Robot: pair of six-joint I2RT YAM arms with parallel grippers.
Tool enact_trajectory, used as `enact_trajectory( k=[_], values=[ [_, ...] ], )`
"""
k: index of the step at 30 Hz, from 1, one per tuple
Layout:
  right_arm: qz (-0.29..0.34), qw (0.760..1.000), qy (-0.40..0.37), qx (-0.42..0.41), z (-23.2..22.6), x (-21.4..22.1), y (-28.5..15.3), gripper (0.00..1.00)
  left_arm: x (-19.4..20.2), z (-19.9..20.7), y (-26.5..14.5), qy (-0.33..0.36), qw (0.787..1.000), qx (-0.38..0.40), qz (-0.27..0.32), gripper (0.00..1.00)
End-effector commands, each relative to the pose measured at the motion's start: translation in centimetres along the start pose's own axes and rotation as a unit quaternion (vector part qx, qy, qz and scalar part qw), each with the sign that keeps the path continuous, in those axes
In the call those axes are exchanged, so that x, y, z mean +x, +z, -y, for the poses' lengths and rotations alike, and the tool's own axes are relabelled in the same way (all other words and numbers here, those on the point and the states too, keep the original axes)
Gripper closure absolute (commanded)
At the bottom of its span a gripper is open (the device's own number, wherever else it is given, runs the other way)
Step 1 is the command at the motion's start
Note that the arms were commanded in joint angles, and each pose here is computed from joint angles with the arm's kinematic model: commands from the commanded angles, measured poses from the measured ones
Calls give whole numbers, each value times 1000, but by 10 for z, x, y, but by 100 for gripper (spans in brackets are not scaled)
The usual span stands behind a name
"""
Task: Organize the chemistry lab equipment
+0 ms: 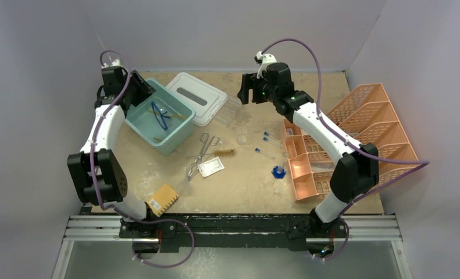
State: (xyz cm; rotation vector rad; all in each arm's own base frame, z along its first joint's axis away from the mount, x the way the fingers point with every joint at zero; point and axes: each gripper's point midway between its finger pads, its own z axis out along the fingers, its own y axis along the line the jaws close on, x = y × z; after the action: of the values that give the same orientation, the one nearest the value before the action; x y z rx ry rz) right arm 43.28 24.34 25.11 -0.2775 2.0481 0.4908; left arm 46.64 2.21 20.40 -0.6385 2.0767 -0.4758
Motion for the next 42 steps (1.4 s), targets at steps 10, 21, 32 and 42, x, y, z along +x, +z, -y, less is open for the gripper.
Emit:
enact_trajectory(
  k=[10,21,32,42],
  values=[
    [-22,991,128,3,-6,31,-28,22,101,170,-112,199,962,187,-26,30],
    [-74,957,251,126,33,104,-47,23,234,114,-126,305,935,62,-168,44],
    [-66,946,292,124,32,118,-68,24,275,99,-84,460,854,99,-223,54],
    [-44,953,276,119,34,112,-78,24,309,71,-36,571,769,100,-269,65]
  ],
)
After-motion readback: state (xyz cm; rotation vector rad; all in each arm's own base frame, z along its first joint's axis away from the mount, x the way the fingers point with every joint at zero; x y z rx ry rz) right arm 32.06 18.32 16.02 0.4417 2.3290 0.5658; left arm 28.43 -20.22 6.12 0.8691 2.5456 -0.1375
